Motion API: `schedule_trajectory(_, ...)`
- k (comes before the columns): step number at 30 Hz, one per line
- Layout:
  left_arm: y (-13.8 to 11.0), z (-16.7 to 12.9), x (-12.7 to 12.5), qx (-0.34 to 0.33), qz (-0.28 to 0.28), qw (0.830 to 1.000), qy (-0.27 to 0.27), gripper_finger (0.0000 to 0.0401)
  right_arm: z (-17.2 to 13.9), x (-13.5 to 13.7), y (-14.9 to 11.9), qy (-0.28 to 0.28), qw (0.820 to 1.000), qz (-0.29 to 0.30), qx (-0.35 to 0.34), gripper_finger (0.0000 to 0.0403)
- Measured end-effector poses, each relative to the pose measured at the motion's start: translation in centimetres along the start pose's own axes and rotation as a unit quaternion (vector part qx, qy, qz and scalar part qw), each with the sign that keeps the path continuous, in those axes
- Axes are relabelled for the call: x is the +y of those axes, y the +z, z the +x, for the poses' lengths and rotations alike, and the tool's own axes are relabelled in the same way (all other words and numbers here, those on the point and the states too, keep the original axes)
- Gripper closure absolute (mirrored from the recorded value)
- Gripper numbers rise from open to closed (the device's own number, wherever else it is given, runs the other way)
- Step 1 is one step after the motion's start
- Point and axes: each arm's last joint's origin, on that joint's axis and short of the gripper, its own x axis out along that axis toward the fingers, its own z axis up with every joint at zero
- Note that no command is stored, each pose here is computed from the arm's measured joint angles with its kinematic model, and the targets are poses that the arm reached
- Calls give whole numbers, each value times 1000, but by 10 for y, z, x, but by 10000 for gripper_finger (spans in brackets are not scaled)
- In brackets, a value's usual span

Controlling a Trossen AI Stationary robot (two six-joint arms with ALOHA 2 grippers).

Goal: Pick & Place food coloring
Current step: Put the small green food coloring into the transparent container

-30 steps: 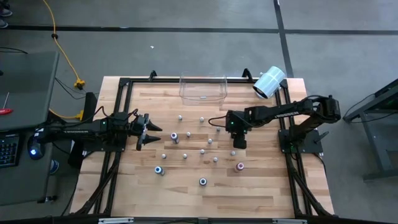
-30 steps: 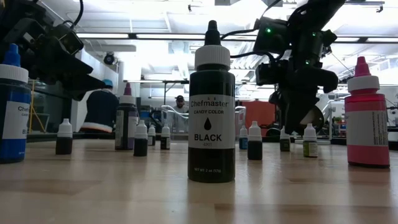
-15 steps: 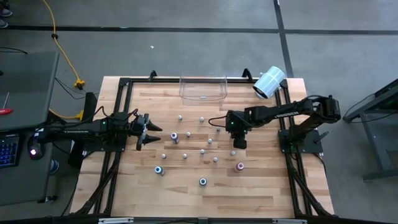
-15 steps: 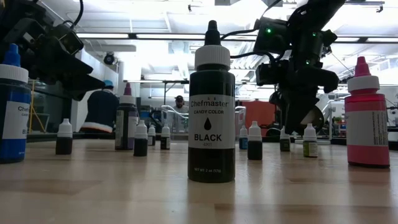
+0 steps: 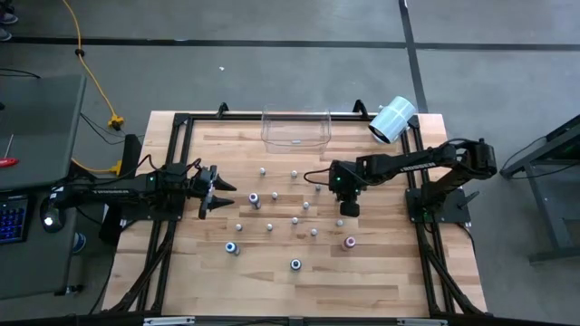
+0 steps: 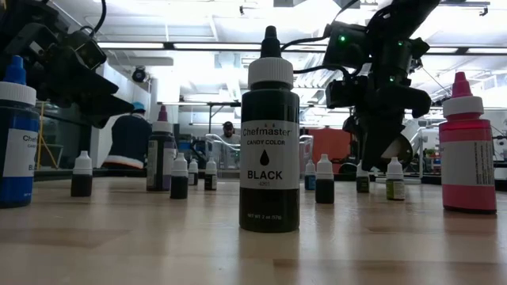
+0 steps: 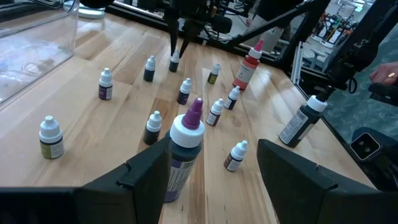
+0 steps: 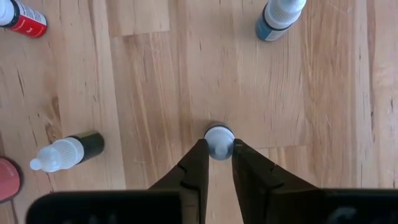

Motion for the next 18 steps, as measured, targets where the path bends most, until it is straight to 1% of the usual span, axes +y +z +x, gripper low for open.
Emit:
schedule_trajectory(7, 0, 0, 0, 0, 0, 1000, 0, 167, 0, 0, 0, 0, 1000, 0, 0, 352)
schedule_trajectory(12, 0, 0, 0, 0, 0, 1000, 0, 167, 0, 0, 0, 0, 1000, 1, -1, 359)
schedule_trajectory(18, 0, 0, 0, 0, 0, 1000, 0, 167, -6, 0, 1, -1, 1000, 4, -12, 359)
